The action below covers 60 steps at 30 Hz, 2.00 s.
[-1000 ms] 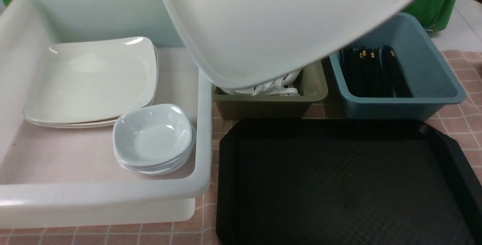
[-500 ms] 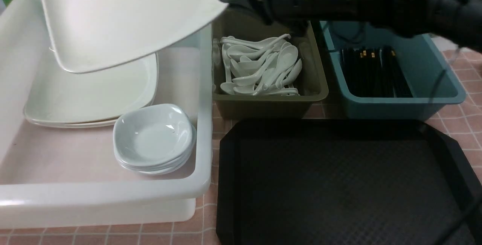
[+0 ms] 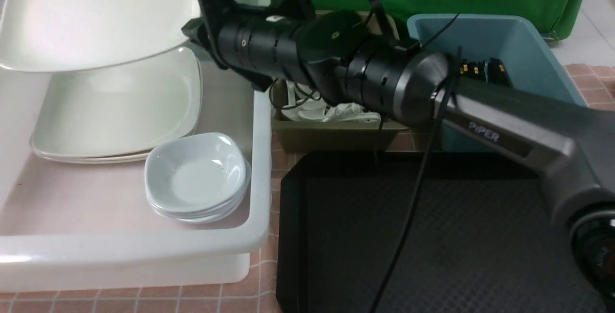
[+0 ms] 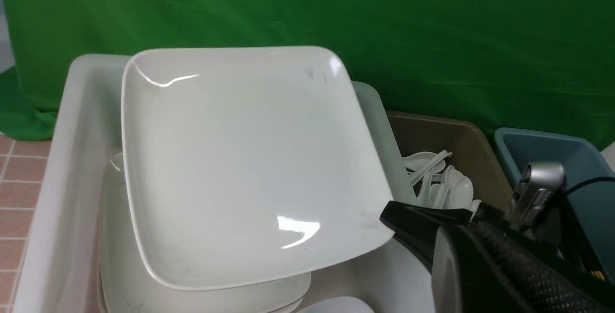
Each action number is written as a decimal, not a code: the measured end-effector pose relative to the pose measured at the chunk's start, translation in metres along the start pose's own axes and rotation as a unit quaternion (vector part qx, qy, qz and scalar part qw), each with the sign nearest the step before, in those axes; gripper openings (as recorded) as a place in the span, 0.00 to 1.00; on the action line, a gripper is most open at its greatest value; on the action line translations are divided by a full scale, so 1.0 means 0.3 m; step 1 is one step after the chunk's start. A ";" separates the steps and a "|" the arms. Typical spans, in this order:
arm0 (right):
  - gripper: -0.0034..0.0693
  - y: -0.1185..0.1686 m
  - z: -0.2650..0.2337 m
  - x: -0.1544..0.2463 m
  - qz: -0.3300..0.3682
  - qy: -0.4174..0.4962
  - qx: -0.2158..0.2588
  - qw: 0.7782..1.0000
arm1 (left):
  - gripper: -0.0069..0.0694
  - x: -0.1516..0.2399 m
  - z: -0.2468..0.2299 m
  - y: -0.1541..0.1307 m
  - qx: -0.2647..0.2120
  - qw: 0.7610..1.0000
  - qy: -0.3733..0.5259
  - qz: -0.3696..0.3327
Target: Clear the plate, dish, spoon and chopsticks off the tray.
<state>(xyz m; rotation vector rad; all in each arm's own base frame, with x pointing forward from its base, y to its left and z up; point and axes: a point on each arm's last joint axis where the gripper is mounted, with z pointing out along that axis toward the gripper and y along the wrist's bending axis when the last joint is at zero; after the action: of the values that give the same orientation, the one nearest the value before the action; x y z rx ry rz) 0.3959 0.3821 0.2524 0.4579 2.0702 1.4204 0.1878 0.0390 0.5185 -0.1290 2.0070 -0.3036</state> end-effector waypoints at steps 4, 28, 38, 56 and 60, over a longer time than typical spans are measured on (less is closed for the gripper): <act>0.18 -0.027 0.032 0.061 0.005 -0.011 0.007 1.000 | 0.11 0.000 0.000 0.000 0.000 1.000 0.000 0.000; 0.40 -0.090 0.081 0.115 0.007 -0.042 0.020 0.999 | 0.11 -0.002 0.000 0.000 0.000 1.000 -0.003 -0.002; 0.44 -0.089 0.080 0.116 -0.024 -0.036 0.021 0.999 | 0.11 -0.001 0.008 0.005 0.001 1.000 0.003 -0.004; 0.09 0.407 -0.591 -0.246 -0.379 0.160 -0.072 0.909 | 0.11 0.003 0.035 0.007 0.025 0.999 0.021 -0.019; 0.09 0.469 -0.870 -0.285 -0.454 0.190 0.002 0.871 | 0.11 0.000 0.034 -0.002 0.040 0.999 0.018 -0.025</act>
<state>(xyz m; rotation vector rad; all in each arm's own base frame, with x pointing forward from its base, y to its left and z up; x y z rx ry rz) 0.2905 0.1958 0.4745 -0.7864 2.1024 0.9410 0.1969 0.0369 0.5143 -0.1234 2.0274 -0.4193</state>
